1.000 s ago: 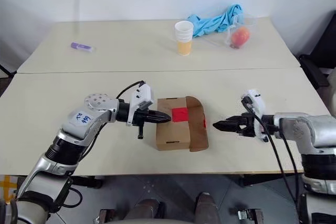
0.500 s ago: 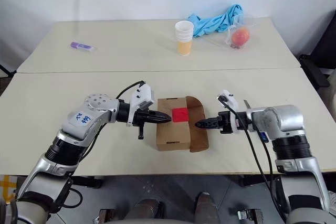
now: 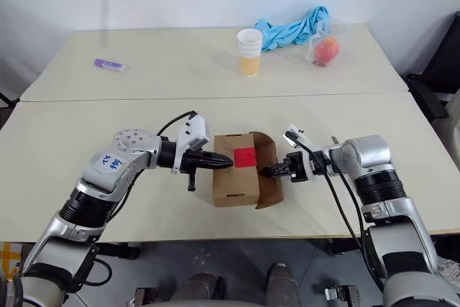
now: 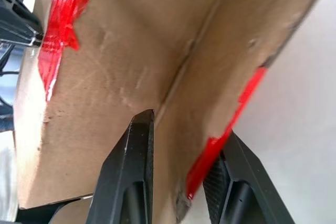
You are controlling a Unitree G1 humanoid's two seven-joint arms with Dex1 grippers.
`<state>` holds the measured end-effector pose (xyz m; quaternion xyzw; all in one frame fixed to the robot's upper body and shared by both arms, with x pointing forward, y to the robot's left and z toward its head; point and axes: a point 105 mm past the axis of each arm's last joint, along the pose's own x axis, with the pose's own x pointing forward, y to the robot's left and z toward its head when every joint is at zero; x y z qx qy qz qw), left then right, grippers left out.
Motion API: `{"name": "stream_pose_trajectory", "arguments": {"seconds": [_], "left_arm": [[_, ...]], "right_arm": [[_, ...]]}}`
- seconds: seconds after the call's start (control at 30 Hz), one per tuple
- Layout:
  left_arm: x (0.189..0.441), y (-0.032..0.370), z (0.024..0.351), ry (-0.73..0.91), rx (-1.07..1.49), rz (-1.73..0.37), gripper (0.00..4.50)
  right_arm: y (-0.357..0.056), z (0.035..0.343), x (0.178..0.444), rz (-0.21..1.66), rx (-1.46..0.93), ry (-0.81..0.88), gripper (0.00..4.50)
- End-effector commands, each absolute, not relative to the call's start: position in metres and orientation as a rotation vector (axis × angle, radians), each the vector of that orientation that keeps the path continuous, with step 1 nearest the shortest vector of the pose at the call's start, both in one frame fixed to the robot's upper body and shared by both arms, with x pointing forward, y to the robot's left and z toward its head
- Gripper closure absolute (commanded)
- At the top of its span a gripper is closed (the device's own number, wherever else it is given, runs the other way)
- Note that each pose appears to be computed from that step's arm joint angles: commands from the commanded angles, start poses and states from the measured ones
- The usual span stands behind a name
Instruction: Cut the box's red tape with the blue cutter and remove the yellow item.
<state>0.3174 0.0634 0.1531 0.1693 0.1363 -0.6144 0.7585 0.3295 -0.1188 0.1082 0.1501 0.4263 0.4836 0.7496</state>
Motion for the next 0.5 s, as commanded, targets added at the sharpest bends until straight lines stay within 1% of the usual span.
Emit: {"name": "stream_pose_trajectory", "arguments": {"seconds": [0.03,0.1,0.27,0.37,0.5], "left_arm": [[0.318,0.073,0.132,0.395,0.372,-1.301,4.50],[0.317,0.078,0.131,0.410,0.376,-1.305,4.50],[0.313,0.081,0.128,0.438,0.376,-1.330,4.50],[0.317,0.066,0.123,0.396,0.369,-1.327,4.50],[0.318,0.032,0.117,0.331,0.360,-1.371,4.50]], "right_arm": [[-0.114,0.083,0.317,1.057,0.308,1.050,3.90],[-0.118,0.083,0.320,1.023,0.293,1.049,4.48],[-0.134,0.095,0.334,0.916,0.239,1.016,4.48],[-0.149,0.113,0.339,0.855,0.211,0.997,4.48],[-0.166,0.137,0.335,0.813,0.187,0.988,4.48]]}}
